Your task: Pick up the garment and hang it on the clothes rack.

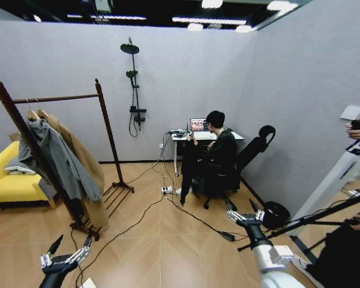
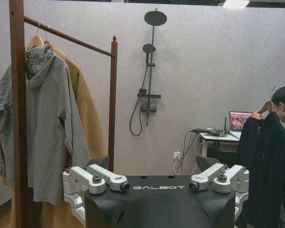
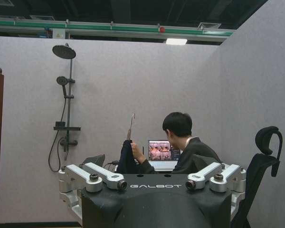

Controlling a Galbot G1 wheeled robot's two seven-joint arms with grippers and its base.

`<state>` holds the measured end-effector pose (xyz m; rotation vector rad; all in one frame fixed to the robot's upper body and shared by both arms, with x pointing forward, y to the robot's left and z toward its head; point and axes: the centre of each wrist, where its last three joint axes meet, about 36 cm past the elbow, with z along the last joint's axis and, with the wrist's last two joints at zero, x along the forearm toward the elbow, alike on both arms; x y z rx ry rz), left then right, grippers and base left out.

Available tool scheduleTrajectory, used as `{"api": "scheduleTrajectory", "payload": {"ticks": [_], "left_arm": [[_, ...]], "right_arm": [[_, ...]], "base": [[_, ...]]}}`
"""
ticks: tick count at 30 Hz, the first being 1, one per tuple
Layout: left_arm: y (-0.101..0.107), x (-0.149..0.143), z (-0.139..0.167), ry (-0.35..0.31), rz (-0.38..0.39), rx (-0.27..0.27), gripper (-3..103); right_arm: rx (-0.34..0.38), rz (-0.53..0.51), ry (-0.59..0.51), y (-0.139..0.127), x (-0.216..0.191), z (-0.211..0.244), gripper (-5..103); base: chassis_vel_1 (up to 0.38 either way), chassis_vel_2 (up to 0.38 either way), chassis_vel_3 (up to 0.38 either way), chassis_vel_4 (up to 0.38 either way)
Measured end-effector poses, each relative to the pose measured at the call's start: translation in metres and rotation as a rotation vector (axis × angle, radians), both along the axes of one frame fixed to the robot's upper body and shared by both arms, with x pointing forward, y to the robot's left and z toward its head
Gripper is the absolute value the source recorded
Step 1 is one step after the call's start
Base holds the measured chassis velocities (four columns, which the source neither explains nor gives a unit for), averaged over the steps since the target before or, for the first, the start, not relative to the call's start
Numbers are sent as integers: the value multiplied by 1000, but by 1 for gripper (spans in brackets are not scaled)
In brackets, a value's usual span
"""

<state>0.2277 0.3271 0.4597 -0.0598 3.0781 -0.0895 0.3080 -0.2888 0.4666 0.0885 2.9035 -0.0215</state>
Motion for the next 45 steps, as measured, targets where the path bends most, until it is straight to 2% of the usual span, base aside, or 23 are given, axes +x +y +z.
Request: {"api": "scheduleTrajectory", "payload": {"ticks": [5,20,33,45], "left_arm": [[0,0,0,0,0,0,100],[0,0,0,0,0,0,100],[0,0,0,0,0,0,100],[0,0,0,0,0,0,100]], "right_arm": [[22,8,24,-4,3,0,100],[20,38,37,-5,4,-1,100],[20,42,27,-4,1,2,100],[27,48,14,-3,2,3,100]], "base": [[0,0,0,0],[-62,58,54,-58],[-234,239,243,-241],[-355,353,359,-357]]}}
